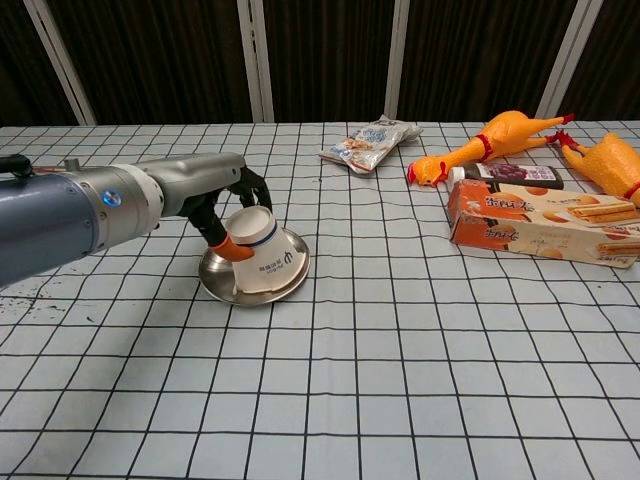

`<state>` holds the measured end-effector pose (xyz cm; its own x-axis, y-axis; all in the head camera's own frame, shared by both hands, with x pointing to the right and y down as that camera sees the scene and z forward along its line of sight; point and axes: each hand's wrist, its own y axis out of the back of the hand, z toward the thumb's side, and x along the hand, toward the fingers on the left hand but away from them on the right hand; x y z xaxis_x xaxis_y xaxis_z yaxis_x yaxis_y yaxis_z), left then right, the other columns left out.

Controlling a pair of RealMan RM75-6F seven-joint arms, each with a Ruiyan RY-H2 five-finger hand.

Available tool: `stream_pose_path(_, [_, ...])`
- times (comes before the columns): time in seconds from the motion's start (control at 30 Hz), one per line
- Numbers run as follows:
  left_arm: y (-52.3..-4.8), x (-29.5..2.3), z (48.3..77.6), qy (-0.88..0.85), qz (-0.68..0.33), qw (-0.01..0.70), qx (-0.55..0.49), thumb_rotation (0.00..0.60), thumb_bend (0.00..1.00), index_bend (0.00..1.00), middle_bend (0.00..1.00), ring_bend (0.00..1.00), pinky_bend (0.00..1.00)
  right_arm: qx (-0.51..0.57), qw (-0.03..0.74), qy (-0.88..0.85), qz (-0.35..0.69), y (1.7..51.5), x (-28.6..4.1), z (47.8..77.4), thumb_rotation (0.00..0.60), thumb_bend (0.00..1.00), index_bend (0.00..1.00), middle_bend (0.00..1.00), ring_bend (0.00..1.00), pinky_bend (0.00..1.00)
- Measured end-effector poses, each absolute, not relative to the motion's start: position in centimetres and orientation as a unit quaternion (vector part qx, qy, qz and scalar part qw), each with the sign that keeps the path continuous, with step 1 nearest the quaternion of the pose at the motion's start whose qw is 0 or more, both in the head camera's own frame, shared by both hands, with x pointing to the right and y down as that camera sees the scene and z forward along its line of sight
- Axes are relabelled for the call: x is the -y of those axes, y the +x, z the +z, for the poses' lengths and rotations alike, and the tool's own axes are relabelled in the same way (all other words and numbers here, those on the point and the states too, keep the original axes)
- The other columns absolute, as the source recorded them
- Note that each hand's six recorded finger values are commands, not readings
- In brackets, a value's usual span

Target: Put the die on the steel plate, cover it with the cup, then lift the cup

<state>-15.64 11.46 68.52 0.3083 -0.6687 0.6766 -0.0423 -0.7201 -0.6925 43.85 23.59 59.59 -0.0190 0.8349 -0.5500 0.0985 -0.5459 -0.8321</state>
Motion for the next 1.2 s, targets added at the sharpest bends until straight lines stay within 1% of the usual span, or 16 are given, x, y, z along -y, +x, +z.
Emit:
stream_pose_path(0.3, [-16.6, -9.5, 68.8, -0.715, -0.548, 0.35, -0.256, 0.6, 0.5, 0.51, 0.4, 0.13, 0.07, 0.366, 0.298, -0.635, 0.611, 43.8, -23.6, 59.8, 0.6, 0.26, 0.17, 0.11, 0.08, 0.0])
stream_pose_path(0.4, [-16.5, -9.4, 69.0, -0.701, -0.55, 0.381, -0.248, 0.6, 0.5, 0.5, 0.4, 0.13, 0.07, 0.365, 0.297, -0.638, 0.61, 43.6, -23.7, 59.9, 0.6, 0.26, 0.17, 0.11, 0.08, 0.0])
stream_pose_path(0.5, [-16.0, -9.8, 69.3, -0.698, -0.546, 0.395, -0.241, 0.6, 0.5, 0.5, 0.4, 0.13, 0.07, 0.365, 0.296, -0.638, 0.61, 43.6, -23.7, 59.9, 0.6, 0.26, 0.17, 0.11, 0.08, 0.0])
stream_pose_path(0.8, [-14.8, -11.3, 69.8, -0.729, -0.535, 0.361, -0.229, 0.6, 0.5, 0.51, 0.41, 0.13, 0.07, 0.367, 0.293, -0.641, 0.608, 43.6, -23.7, 59.9, 0.6, 0.26, 0.16, 0.11, 0.08, 0.0])
stream_pose_path(1.03, [-13.4, -12.4, 69.5, -0.779, -0.501, 0.296, -0.235, 0.6, 0.5, 0.52, 0.41, 0.13, 0.05, 0.367, 0.293, -0.641, 0.607, 43.6, -23.7, 59.8, 0.6, 0.26, 0.17, 0.11, 0.08, 0.0])
stream_pose_path(1.2, [-13.4, -13.1, 69.5, -0.804, -0.493, 0.242, -0.23, 0.6, 0.5, 0.52, 0.41, 0.13, 0.05, 0.364, 0.294, -0.643, 0.607, 43.4, -23.7, 59.9, 0.6, 0.26, 0.17, 0.11, 0.08, 0.0])
